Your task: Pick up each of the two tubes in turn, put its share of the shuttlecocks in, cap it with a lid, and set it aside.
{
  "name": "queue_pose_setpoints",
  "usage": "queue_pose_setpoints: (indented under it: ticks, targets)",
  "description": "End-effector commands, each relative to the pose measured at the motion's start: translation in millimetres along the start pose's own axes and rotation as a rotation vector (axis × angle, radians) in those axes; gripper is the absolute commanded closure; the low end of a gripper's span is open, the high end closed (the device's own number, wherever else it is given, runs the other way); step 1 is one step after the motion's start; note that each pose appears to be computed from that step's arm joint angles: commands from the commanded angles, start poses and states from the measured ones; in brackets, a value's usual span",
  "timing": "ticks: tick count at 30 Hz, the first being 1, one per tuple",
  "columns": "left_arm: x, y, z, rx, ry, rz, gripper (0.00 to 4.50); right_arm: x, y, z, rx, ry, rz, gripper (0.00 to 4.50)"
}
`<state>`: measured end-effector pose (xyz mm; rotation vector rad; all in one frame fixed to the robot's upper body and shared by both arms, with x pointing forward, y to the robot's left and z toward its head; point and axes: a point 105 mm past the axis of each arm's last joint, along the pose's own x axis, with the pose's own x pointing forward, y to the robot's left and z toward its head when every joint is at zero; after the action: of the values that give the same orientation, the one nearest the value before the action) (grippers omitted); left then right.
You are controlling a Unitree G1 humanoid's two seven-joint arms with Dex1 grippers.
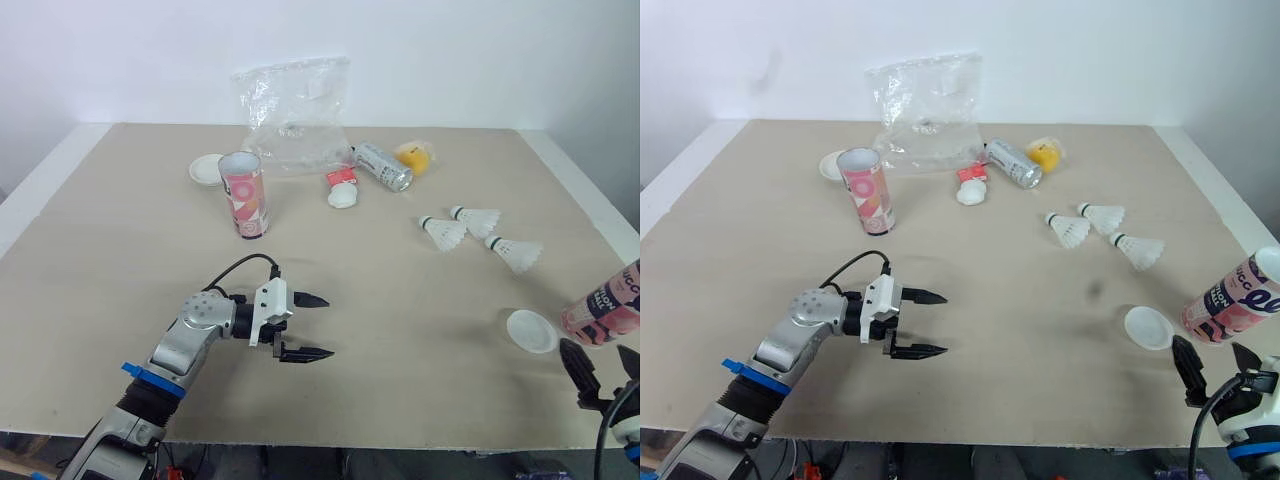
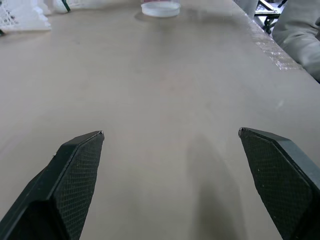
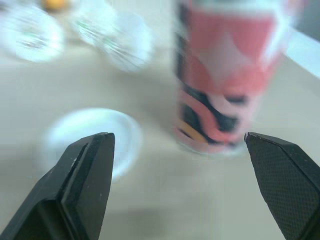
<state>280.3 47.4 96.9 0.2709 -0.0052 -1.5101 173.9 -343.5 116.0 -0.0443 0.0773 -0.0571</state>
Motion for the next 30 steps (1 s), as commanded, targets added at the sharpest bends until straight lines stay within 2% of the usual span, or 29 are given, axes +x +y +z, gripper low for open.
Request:
queue_pose_setpoints:
  ticks: [1,8,17,22,26,30]
  targets:
    - [-6.6,18.3,14.3,0.000,-0.070,0.113,0.00,4.5,52.2,37.1,-0.116,-0.068,0.382,0.06]
    - [-10.3,13.1,28.6,-0.013,-0.169,0.132,0.00,35.9,119.9,50.6,-0.135,-0.109,0.808,0.06]
    - [-19.2,14.4,40.1,-0.007,-0.240,0.199,0.00,87.9,166.6,54.1,-0.176,-0.156,1.166,0.06]
    - [-40.6,41.4,30.4,0.012,-0.207,0.478,0.00,105.1,190.2,53.7,-0.181,-0.164,1.289,0.06]
    - [-76.0,78.2,15.3,-0.056,-0.175,0.905,0.00,115.6,213.5,59.8,-0.164,-0.206,1.333,0.06]
    - [-86.2,88.4,-2.4,-0.092,-0.082,1.071,0.00,125.2,226.4,64.6,-0.158,-0.233,1.323,0.06]
